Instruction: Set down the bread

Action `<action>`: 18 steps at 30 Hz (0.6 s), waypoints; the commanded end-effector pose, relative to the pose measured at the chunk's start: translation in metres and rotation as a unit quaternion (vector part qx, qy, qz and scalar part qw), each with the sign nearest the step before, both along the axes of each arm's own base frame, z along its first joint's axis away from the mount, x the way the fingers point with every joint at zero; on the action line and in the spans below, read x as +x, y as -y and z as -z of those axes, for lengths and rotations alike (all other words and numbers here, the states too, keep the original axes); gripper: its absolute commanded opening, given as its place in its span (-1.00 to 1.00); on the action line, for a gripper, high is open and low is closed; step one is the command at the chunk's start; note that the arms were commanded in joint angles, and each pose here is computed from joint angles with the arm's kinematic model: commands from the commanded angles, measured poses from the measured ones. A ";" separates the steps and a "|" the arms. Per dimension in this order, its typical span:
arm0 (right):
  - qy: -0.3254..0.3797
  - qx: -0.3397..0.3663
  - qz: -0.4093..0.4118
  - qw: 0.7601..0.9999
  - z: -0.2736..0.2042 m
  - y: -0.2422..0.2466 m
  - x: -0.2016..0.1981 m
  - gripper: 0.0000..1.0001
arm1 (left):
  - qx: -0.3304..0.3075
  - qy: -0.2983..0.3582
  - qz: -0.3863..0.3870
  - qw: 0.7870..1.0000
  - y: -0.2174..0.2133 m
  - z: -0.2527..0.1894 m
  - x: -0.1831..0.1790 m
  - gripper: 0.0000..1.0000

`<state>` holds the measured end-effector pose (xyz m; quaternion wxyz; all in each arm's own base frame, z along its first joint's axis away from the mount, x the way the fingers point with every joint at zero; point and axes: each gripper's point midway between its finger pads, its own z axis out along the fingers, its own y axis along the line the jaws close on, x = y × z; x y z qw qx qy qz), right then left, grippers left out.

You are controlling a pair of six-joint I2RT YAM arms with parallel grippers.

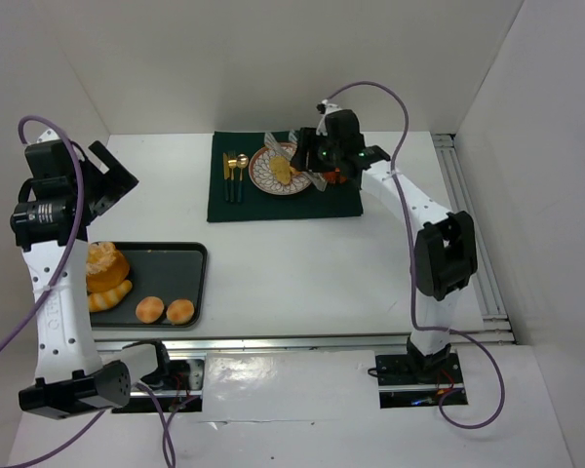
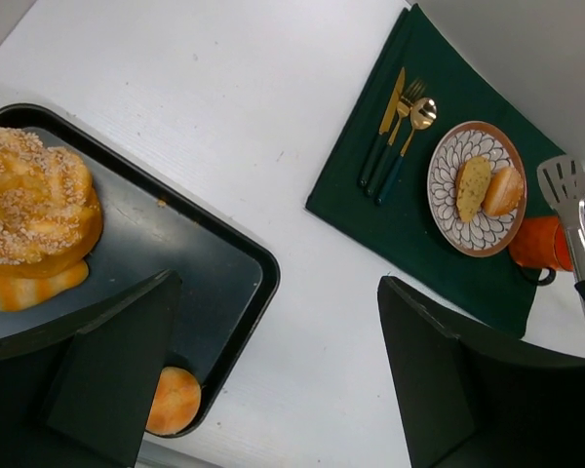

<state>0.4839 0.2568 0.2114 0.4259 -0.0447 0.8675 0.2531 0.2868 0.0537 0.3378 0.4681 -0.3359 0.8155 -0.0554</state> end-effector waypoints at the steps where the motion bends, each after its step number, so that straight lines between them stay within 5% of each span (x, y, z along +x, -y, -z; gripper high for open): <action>1: 0.063 0.030 -0.094 0.993 -0.062 -0.057 -0.044 0.25 | 0.004 0.022 0.025 0.999 0.004 -0.022 0.010 0.89; 10: 0.019 0.028 -0.385 0.922 -0.002 -0.201 -0.197 0.23 | -0.014 0.008 0.080 0.997 0.021 -0.036 0.041 0.87; 18: -0.002 0.005 -0.464 0.886 0.040 -0.272 -0.258 0.23 | -0.020 0.021 0.110 0.994 0.032 -0.037 0.048 0.87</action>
